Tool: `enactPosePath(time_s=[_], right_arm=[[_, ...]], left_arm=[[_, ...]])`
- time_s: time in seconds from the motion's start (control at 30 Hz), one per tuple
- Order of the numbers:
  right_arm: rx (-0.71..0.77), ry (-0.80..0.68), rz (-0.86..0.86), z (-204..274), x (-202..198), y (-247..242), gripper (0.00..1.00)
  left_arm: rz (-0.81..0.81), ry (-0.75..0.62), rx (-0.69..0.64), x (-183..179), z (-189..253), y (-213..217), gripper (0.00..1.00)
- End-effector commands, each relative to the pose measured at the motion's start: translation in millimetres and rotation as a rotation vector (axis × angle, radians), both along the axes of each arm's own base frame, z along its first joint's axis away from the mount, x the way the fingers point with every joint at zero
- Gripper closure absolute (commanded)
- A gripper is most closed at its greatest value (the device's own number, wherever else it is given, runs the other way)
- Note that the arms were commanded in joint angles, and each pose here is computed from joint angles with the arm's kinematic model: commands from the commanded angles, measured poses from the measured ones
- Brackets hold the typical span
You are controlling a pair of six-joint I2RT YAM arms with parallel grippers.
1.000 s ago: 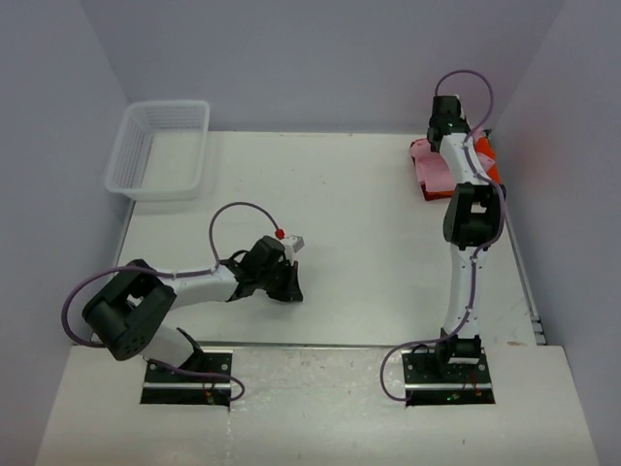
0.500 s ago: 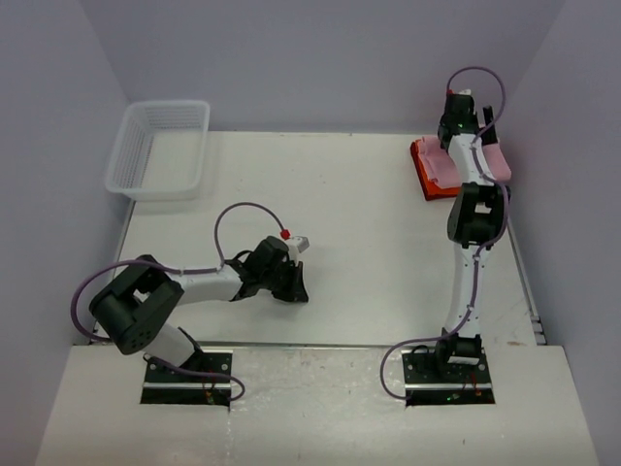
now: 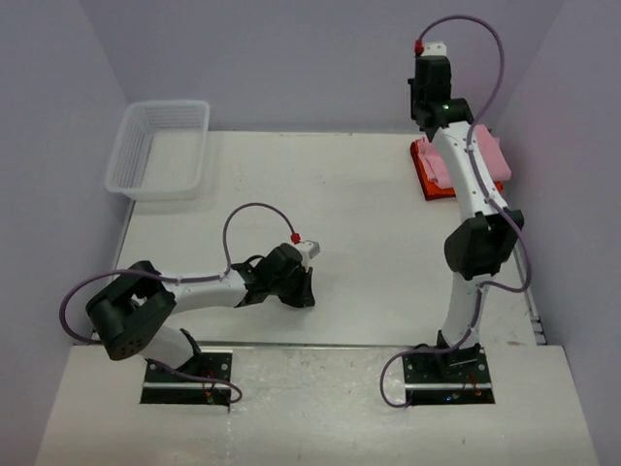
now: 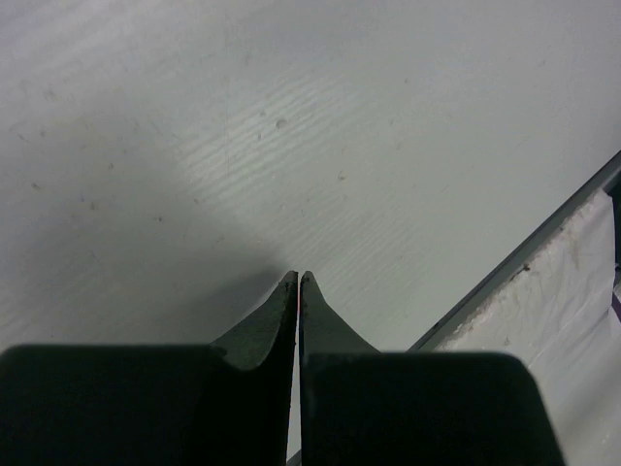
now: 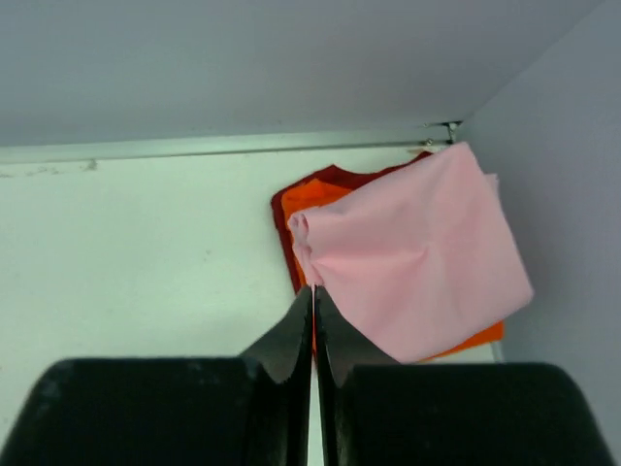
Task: Fold and stack the t-shirts
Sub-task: Put the neatly folded tshirt into the corner of the board with the right arm
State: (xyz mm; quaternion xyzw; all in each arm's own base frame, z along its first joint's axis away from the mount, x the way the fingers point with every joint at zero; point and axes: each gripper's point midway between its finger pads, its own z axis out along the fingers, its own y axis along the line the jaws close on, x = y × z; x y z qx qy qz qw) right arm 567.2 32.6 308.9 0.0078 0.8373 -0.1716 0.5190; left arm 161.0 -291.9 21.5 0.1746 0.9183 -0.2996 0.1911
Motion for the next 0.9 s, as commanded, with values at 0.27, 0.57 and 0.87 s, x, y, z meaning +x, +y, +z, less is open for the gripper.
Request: enactPosePath(time_s=[0.27,0.57,0.87], right_arm=[[0.562,0.187,0.091,-54,-199,38,1.00],[0.567,0.195,-0.085,-98,-273,6,1.00],[0.593,0.300,-0.135,-131,-242,16,1.00]], left_arm=[[-0.130,-0.373,-0.326,93,146,-125,1.00],[-0.372,-0.377,-0.524,139,177,-222,1.00],[-0.327,-0.343,-0.482,179,150,-214,1.00]])
